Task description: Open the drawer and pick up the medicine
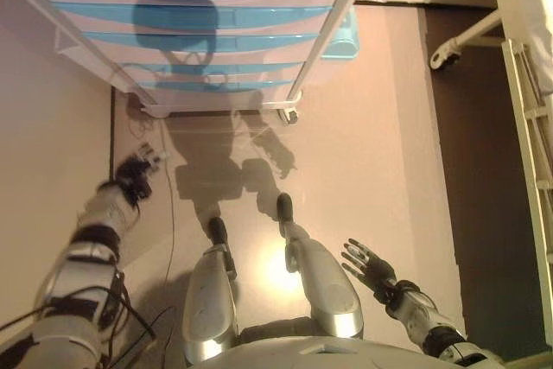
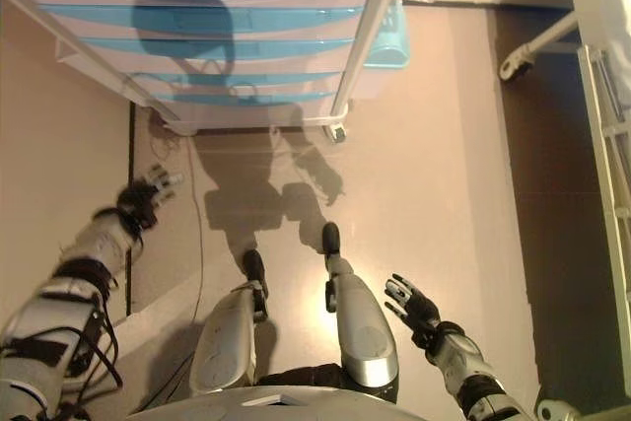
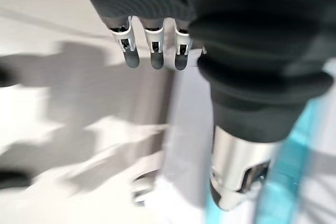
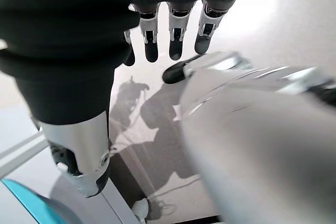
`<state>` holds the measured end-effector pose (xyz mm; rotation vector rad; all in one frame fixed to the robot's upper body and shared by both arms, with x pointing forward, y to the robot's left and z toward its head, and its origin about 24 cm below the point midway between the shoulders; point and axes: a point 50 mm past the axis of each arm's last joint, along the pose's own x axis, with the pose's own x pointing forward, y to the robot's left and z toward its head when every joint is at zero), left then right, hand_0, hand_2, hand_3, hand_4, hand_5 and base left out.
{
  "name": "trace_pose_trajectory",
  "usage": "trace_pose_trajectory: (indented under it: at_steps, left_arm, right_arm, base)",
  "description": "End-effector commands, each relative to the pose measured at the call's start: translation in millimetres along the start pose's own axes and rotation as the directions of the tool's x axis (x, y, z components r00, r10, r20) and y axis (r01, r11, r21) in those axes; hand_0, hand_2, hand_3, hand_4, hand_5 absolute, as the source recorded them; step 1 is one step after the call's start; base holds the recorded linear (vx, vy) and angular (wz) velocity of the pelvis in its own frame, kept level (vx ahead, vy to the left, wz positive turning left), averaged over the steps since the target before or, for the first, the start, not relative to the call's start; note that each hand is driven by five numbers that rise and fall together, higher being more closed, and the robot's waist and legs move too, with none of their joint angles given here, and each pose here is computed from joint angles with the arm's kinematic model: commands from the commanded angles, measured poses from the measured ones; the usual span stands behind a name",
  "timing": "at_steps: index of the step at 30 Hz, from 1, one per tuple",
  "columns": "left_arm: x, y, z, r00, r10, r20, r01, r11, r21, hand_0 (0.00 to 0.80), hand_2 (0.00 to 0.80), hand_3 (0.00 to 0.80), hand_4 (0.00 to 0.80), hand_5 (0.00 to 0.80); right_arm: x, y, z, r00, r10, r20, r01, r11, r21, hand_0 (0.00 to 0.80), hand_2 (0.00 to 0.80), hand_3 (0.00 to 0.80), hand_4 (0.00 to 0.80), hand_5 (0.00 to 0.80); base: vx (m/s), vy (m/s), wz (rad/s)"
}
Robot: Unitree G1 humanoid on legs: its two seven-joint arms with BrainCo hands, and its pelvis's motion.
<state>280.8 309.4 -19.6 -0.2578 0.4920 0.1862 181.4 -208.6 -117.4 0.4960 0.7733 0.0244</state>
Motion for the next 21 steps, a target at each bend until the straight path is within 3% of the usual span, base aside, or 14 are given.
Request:
trace_pose_trajectory:
  at_steps: [1, 5, 8, 21]
  left_arm:
    - [-13.9, 3.9, -58.1, 0.994, -0.027, -0.106, 0.01, 0.988, -0.153, 0.0, 0.0, 0.0, 0.0, 0.0]
    - [-39.5, 4.2, -124.3, 0.963, -0.055, -0.262, -0.025, 0.956, -0.292, 0.0, 0.0, 0.0, 0.0, 0.0]
    - [-56.6, -2.7, -158.6, 0.936, -0.098, -0.337, -0.013, 0.95, -0.312, 0.0, 0.0, 0.0, 0.0, 0.0]
    - [-88.7, -39.6, -213.2, 0.834, -0.327, -0.444, 0.14, 0.904, -0.404, 0.0, 0.0, 0.0, 0.0, 0.0]
  right_arm:
    - [-14.1, -23.8, -13.5, 0.992, -0.113, -0.059, 0.11, 0.993, -0.044, 0.0, 0.0, 0.0, 0.0, 0.0]
    - [-16.9, -28.6, -18.6, 0.988, -0.124, -0.093, 0.116, 0.99, -0.082, 0.0, 0.0, 0.0, 0.0, 0.0]
    - [-18.3, -30.3, -23.0, 0.986, -0.124, -0.111, 0.114, 0.99, -0.088, 0.0, 0.0, 0.0, 0.0, 0.0]
    - [-16.4, -18.7, -54.8, 0.965, -0.066, -0.255, 0.043, 0.995, -0.093, 0.0, 0.0, 0.0, 0.0, 0.0]
  base:
    - [0.127, 0.021, 0.18]
    - [0.102, 0.006, 0.21]
    - [0.071, 0.013, 0.13]
    - [0.044, 0.031, 0.14]
